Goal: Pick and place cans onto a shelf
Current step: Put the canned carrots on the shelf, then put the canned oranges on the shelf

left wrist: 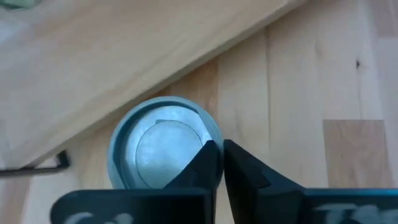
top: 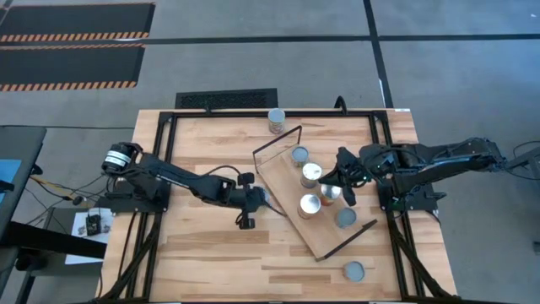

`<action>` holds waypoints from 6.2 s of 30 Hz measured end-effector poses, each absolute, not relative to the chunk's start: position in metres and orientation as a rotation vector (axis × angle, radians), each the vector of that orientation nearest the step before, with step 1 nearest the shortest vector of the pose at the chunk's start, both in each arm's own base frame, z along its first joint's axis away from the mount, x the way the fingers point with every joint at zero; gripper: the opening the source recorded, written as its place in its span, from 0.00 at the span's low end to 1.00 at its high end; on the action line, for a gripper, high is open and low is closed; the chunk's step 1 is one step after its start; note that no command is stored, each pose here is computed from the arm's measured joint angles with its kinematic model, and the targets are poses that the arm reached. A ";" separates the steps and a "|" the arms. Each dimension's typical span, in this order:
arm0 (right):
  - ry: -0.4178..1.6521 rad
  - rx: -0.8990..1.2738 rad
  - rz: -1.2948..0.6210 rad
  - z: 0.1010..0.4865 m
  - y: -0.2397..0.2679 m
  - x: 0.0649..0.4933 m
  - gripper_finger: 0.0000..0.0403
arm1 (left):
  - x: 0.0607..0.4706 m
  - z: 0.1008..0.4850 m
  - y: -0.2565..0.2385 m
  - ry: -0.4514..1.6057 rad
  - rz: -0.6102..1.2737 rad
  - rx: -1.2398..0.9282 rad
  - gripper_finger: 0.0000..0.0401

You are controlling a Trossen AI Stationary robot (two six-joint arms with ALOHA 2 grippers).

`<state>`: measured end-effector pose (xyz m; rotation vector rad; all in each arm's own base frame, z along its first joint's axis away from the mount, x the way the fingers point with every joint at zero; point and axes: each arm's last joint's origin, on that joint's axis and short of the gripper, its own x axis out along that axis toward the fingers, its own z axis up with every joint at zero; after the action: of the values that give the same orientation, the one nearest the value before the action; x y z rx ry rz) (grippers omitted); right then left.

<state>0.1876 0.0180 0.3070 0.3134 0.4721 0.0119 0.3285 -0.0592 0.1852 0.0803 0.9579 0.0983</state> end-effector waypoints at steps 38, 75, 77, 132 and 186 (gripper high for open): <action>0.526 0.300 0.005 0.302 0.018 0.185 0.02 | 0.398 0.243 -0.006 0.827 0.386 -0.322 0.00; 0.538 0.343 0.067 0.303 0.032 0.184 0.02 | 0.396 0.232 0.065 0.919 -0.518 0.692 0.00; 0.538 0.343 0.066 0.303 0.032 0.184 0.02 | 0.401 0.228 0.065 0.939 -0.523 0.696 0.00; 0.517 0.334 0.069 0.304 0.032 0.185 0.02 | 0.425 0.244 0.080 1.067 -0.509 0.553 0.00; 0.518 0.334 0.071 0.304 0.032 0.185 0.02 | 0.431 0.273 0.079 1.072 -0.323 0.493 0.21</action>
<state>0.1847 0.0317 0.3041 0.3343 0.5175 0.0706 0.4309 0.0788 0.2725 0.4926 1.0723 -0.3234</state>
